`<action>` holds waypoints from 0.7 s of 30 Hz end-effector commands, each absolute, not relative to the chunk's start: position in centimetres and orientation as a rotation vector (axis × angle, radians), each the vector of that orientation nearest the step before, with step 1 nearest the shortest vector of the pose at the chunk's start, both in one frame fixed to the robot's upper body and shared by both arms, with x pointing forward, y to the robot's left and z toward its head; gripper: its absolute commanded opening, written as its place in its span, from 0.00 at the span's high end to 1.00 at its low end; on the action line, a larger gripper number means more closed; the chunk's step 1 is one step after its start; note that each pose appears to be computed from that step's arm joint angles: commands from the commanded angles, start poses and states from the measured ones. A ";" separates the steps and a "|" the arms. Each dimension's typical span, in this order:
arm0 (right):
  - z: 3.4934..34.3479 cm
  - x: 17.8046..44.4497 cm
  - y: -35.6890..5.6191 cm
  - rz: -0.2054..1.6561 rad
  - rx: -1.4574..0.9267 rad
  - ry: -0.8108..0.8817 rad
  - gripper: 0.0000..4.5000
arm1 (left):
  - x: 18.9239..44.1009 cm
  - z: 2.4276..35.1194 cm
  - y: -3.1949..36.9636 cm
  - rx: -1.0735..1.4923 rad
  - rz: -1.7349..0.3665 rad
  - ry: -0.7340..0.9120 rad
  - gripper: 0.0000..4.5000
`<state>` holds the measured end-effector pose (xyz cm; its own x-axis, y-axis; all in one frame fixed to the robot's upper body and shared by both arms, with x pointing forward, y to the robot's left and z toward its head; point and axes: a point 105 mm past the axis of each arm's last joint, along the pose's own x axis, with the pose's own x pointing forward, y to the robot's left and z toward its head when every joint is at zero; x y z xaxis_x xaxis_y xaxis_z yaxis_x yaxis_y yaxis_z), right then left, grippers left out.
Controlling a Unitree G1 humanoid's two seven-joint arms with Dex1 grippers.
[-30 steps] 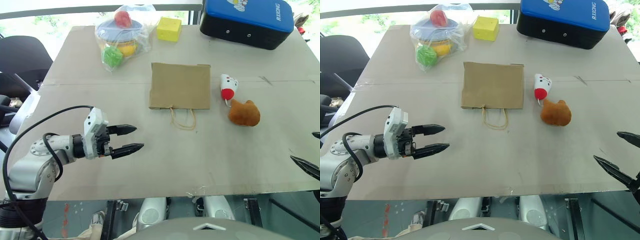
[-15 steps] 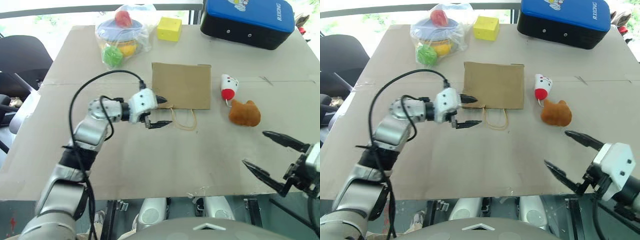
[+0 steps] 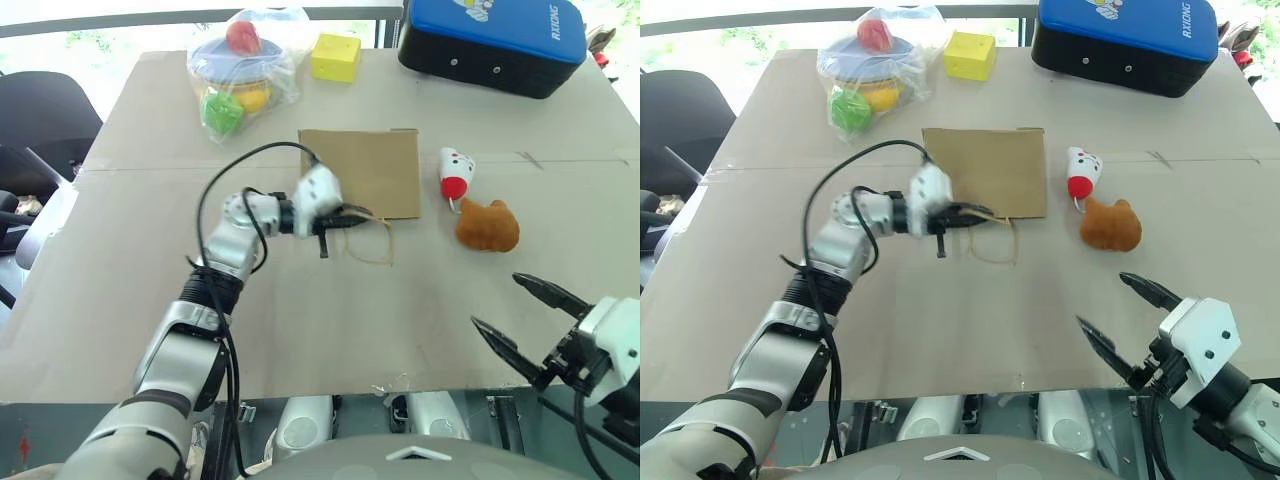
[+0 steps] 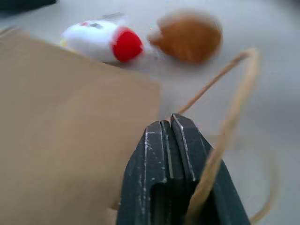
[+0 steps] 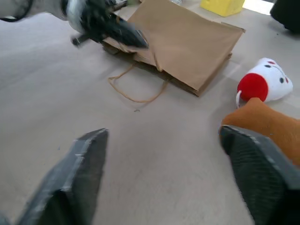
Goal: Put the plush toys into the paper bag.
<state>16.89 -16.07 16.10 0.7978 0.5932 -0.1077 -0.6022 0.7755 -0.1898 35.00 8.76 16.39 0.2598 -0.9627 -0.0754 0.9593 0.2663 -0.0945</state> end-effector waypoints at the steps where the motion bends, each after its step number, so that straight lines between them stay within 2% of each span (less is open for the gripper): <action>1: 17.2 18.2 -15.0 0.637 -0.232 -0.003 0.66 | 33.2 21.6 8.1 -0.299 -1.372 0.147 1.00; 2: 17.3 18.9 -15.0 0.625 -0.248 -0.004 0.74 | 33.0 22.0 8.1 -0.333 -1.370 0.166 1.00; 4: 17.4 20.6 -15.2 0.609 -0.271 -0.004 0.95 | 32.8 23.1 7.9 -0.425 -1.342 0.190 1.00; 5: 17.5 21.1 -15.2 0.606 -0.276 -0.002 0.98 | 32.8 23.4 7.8 -0.453 -1.329 0.198 1.00; 9: 17.8 23.7 -14.2 0.669 -0.307 0.013 0.98 | 32.7 24.9 7.4 -0.544 -1.294 0.209 1.00; 15: 18.2 27.2 -8.2 0.912 -0.357 -0.012 0.98 | 31.0 24.3 6.1 -0.463 -1.305 0.204 1.00; 21: 14.7 30.0 -5.8 0.979 -0.456 0.097 0.98 | 30.9 25.1 5.2 -0.610 -1.298 0.172 1.00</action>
